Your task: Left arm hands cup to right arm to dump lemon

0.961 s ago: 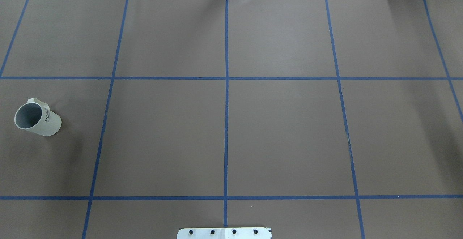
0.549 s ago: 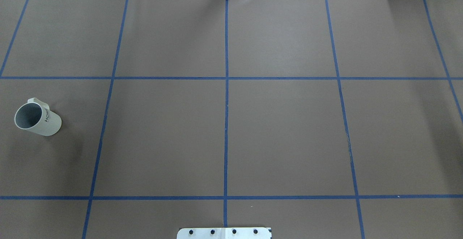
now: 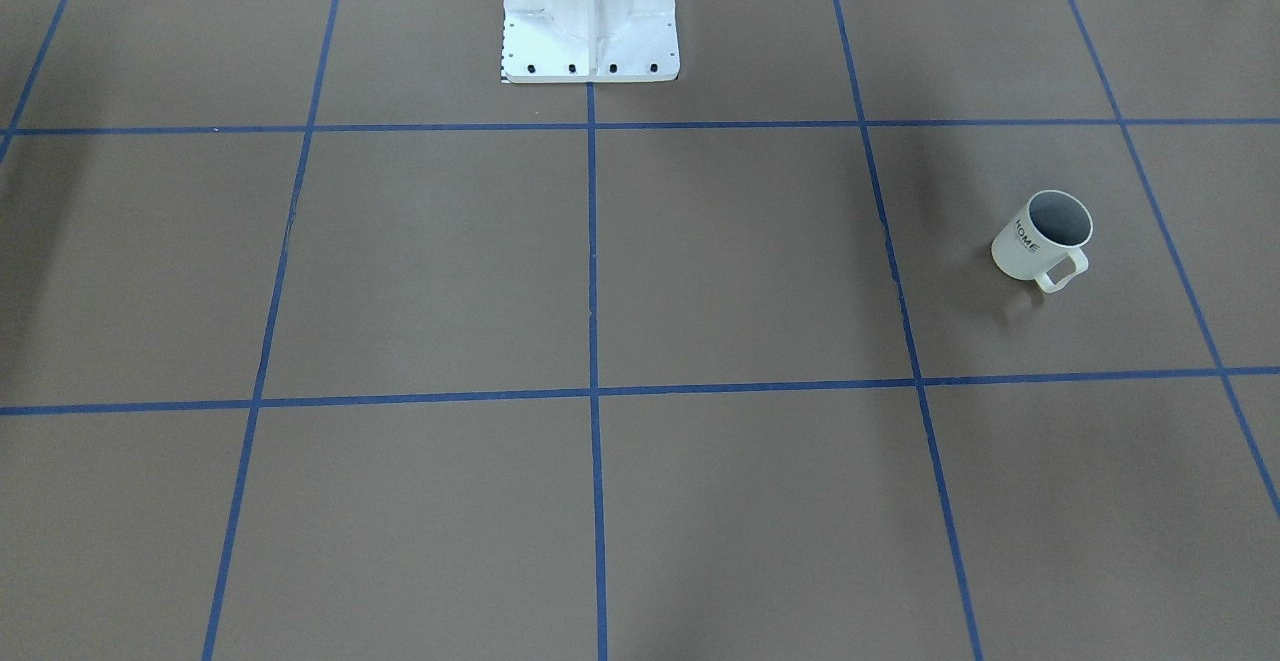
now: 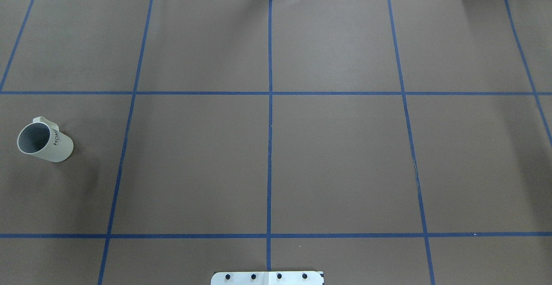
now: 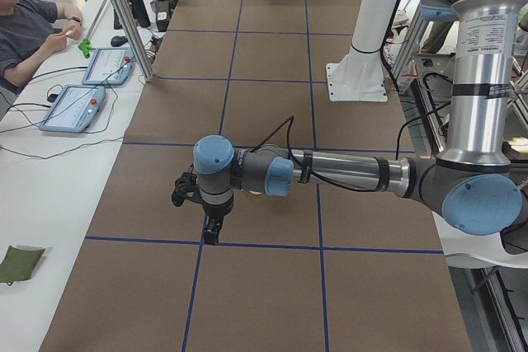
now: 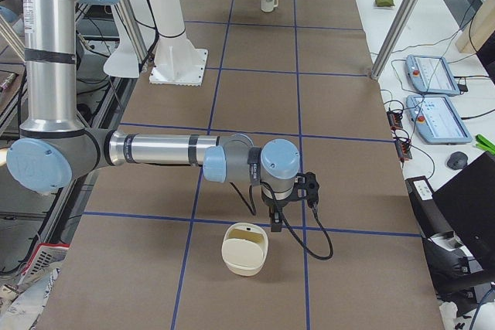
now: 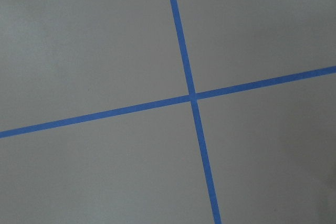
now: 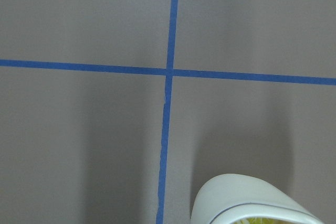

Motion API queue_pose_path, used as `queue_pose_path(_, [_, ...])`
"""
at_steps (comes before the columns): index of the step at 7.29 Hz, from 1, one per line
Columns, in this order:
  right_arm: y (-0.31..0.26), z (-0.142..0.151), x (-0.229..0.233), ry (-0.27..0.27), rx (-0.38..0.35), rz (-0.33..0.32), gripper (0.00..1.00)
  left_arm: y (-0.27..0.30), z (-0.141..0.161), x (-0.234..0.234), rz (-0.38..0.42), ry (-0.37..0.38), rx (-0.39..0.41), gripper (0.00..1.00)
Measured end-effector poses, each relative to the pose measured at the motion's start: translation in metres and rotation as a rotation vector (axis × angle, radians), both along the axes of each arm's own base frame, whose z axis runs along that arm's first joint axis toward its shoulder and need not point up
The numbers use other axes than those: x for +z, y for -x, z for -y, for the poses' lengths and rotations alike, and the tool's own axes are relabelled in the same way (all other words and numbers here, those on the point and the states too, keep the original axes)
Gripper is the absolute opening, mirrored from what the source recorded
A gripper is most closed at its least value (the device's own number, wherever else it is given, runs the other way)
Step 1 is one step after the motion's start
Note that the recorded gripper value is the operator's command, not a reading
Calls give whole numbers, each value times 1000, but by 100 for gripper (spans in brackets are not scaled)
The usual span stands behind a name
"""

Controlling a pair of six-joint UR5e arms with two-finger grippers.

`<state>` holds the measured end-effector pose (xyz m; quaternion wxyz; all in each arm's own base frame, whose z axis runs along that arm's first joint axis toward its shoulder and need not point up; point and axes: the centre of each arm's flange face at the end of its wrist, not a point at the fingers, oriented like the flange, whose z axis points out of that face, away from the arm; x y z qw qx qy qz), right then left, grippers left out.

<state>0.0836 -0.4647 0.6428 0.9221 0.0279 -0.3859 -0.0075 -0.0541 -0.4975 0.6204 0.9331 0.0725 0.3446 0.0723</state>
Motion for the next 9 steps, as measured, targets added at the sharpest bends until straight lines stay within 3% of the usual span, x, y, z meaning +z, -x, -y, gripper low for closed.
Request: queue_pose_path(9, [-1,-1,-2,4,10,3,100,-1,-2,10,2,47,2,100])
